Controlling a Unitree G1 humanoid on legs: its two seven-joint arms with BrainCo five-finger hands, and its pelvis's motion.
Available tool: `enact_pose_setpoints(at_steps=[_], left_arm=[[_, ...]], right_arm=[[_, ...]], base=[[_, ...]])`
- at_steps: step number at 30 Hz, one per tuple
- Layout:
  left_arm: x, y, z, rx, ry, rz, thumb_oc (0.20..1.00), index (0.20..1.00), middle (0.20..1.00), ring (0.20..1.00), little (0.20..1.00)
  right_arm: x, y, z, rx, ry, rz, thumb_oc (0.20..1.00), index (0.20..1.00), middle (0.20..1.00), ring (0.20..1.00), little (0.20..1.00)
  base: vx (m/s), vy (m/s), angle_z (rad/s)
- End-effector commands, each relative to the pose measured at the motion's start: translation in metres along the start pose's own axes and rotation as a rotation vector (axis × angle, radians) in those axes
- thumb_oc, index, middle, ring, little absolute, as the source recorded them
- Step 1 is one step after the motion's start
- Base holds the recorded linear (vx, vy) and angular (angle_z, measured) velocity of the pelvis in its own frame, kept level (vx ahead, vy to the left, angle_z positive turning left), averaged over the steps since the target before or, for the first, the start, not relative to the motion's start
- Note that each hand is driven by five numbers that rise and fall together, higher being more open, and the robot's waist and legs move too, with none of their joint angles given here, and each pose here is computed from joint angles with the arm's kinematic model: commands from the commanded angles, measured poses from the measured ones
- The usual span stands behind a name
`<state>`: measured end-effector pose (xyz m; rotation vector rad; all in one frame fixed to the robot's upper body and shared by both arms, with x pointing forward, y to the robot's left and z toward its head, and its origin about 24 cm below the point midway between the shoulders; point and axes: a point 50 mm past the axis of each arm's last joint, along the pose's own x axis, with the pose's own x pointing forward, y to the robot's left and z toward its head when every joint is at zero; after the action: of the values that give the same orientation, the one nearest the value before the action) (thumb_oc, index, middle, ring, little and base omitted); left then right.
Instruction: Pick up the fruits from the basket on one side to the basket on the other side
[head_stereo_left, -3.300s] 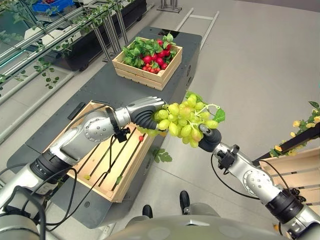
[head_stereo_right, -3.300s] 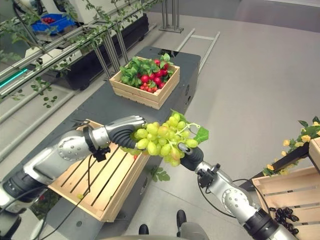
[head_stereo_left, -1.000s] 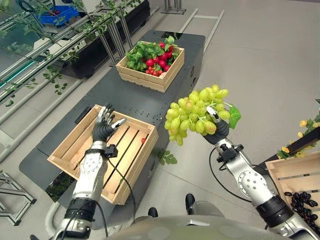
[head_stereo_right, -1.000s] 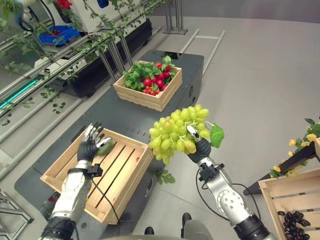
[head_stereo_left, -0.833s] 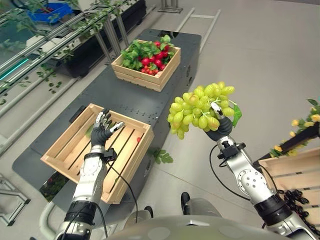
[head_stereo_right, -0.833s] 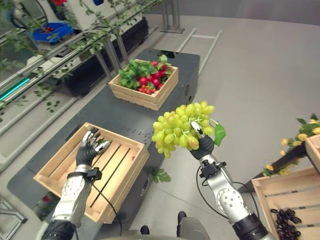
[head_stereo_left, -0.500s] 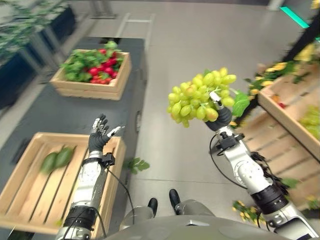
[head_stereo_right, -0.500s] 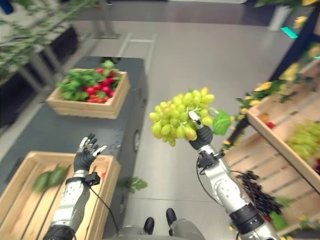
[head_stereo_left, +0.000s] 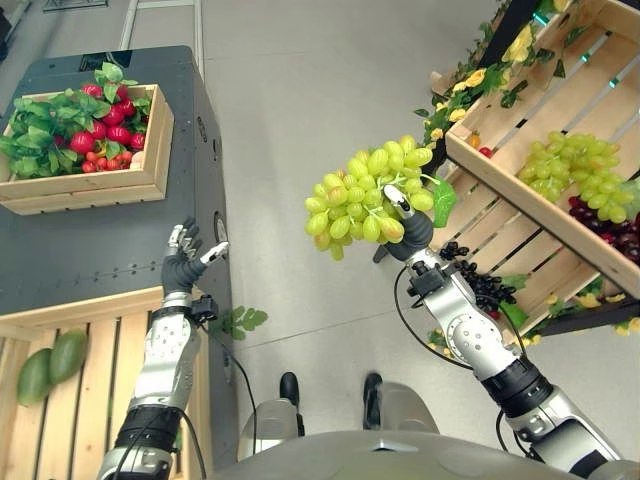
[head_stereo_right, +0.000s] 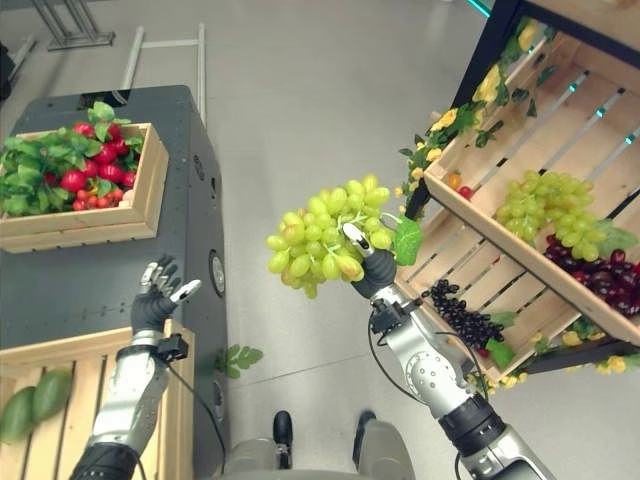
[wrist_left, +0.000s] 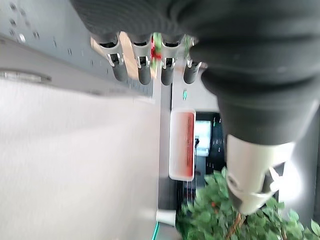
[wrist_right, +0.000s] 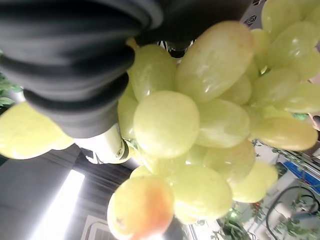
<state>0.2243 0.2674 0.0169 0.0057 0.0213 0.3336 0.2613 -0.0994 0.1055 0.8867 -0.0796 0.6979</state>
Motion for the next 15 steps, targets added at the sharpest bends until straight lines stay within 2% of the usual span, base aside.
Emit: enact_pose_setpoints(at_steps=[1, 15], left_arm=[[0.004, 0.002, 0.020, 0.046, -0.098, -0.035, 1.000, 1.000, 1.000, 1.000, 1.000], [-0.007, -0.004, 0.007, 0.063, -0.035, -0.094, 1.000, 1.000, 1.000, 1.000, 1.000]], right_arm=[[0.013, 0.026, 0.018, 0.020, -0.122, 0.129, 0.200, 0.200, 0.200, 0.200, 0.200], [0.006, 0.013, 0.054, -0.069, -0.301, 0.033, 0.200, 0.200, 0.200, 0.200, 0.200]], base=[[0.08, -0.060, -0.24], [0.05, -0.041, 0.00]])
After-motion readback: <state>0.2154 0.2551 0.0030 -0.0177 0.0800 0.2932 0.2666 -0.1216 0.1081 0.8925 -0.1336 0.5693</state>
